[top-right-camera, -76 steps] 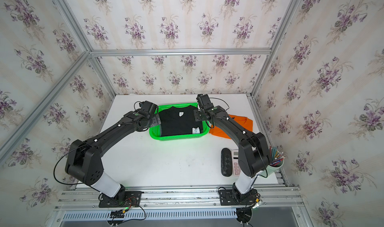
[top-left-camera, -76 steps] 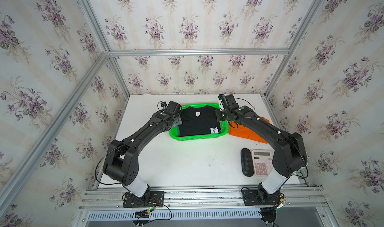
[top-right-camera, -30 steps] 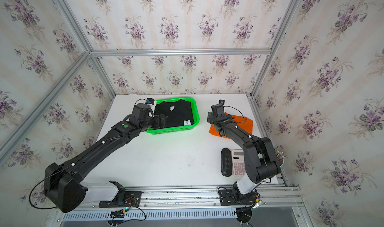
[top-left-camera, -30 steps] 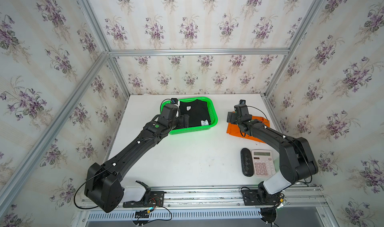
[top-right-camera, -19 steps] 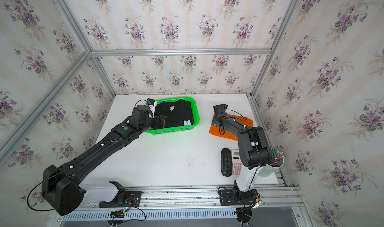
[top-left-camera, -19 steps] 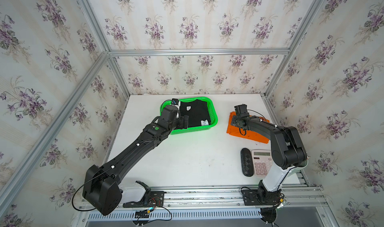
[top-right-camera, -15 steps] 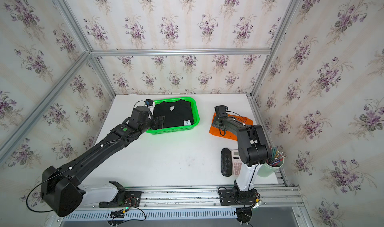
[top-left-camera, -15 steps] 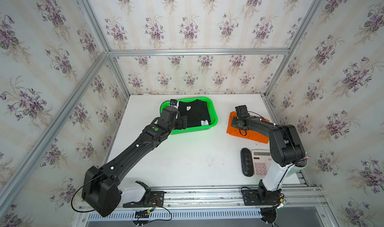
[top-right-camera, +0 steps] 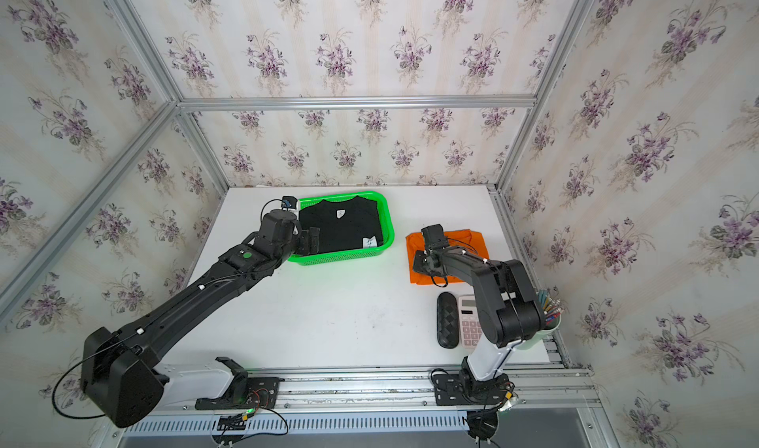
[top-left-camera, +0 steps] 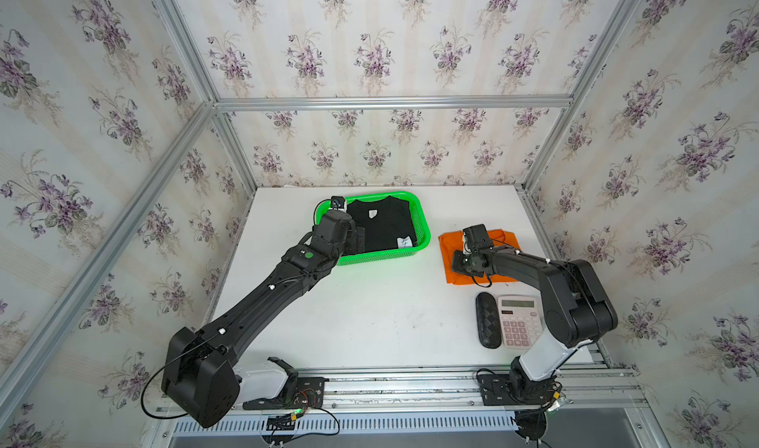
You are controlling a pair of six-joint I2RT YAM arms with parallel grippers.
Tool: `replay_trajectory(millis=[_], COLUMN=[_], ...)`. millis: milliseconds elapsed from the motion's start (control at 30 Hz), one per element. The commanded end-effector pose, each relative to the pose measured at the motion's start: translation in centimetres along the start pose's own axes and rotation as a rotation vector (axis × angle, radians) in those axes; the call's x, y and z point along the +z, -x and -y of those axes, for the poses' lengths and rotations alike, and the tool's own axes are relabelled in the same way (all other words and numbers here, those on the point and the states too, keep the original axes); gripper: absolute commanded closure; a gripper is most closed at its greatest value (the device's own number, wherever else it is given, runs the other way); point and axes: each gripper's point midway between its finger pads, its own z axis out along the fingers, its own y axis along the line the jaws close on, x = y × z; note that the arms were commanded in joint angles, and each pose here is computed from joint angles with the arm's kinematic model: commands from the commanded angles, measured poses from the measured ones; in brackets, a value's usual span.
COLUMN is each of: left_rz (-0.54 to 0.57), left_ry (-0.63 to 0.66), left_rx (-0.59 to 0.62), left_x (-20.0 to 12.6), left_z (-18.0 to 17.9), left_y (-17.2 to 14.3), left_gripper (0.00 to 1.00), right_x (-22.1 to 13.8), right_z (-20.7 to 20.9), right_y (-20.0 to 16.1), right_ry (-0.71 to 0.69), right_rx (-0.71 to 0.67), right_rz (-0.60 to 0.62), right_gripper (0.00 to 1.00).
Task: Put the folded t-shirts into the basket
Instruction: Move the T-shirt to the center of the board.
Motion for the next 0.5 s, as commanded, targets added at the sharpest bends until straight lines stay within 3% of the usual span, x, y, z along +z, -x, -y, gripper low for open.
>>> replay_trajectory(millis=[0, 167, 467], left_rz=[-0.096, -0.208, -0.379], left_ry=[-0.214, -0.352, -0.365], left_rx=[-0.012, -0.077, -0.054], left_x=[-0.7, -1.7, -1.7], left_z=[3.6, 5.6, 6.1], left_y=[-2.1, -6.8, -13.6], left_gripper=[0.07, 0.1, 0.14], right_x=[-0.8, -1.9, -4.8], right_z=[-1.6, -4.8, -11.9], right_y=[-4.8, -11.1, -19.2], right_ry=[0.058, 0.176, 0.377], right_rx=[-0.051, -0.13, -0.401], right_rz=[-0.127, -0.227, -0.363], right_gripper=[0.87, 0.87, 0.84])
